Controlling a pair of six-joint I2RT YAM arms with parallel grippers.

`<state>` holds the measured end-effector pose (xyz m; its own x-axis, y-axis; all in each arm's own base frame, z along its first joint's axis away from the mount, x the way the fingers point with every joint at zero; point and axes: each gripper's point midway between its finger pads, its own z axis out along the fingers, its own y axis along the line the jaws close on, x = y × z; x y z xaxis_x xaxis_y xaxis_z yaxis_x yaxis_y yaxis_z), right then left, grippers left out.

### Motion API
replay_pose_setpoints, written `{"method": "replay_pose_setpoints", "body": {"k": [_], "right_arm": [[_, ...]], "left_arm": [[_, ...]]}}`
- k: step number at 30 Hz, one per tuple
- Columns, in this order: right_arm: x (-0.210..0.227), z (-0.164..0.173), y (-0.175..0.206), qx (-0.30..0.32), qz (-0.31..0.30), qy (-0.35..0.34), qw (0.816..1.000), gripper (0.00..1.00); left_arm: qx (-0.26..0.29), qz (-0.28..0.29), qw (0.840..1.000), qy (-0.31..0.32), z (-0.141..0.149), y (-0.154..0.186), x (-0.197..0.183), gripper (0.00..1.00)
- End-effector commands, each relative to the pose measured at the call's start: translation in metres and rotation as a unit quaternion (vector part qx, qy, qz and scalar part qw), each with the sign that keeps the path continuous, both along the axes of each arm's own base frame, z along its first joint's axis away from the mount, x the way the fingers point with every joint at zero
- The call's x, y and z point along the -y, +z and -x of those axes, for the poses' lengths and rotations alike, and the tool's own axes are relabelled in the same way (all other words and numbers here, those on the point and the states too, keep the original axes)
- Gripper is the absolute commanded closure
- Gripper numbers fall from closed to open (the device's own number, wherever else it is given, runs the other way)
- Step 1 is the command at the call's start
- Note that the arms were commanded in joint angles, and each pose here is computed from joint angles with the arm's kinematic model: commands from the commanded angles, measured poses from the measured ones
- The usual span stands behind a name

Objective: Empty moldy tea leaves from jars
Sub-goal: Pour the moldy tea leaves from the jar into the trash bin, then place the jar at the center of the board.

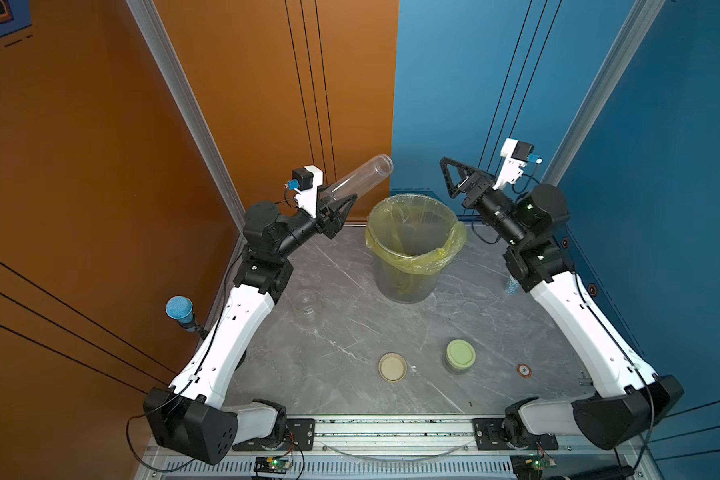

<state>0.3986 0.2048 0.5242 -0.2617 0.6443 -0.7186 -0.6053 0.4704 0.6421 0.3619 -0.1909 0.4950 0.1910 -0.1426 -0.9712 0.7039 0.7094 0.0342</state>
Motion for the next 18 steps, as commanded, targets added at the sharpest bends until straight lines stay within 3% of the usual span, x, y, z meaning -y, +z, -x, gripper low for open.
{"method": "replay_pose_setpoints", "body": {"k": [1, 6, 18], "right_arm": [[-0.030, 0.003, 0.004, -0.074, -0.145, 0.116, 0.980, 0.00], [-0.058, 0.001, 0.005, -0.089, -0.184, 0.151, 0.967, 0.00], [-0.110, 0.021, 0.009, -0.071, -0.186, 0.199, 0.960, 0.00]], "left_arm": [[0.102, 0.022, 0.994, 0.033, 0.025, 0.034, -0.007, 0.56], [0.119, 0.019, 0.992, 0.036, 0.036, 0.030, 0.000, 0.56], [0.109, 0.017, 0.994, 0.018, 0.039, 0.016, 0.016, 0.56]]}}
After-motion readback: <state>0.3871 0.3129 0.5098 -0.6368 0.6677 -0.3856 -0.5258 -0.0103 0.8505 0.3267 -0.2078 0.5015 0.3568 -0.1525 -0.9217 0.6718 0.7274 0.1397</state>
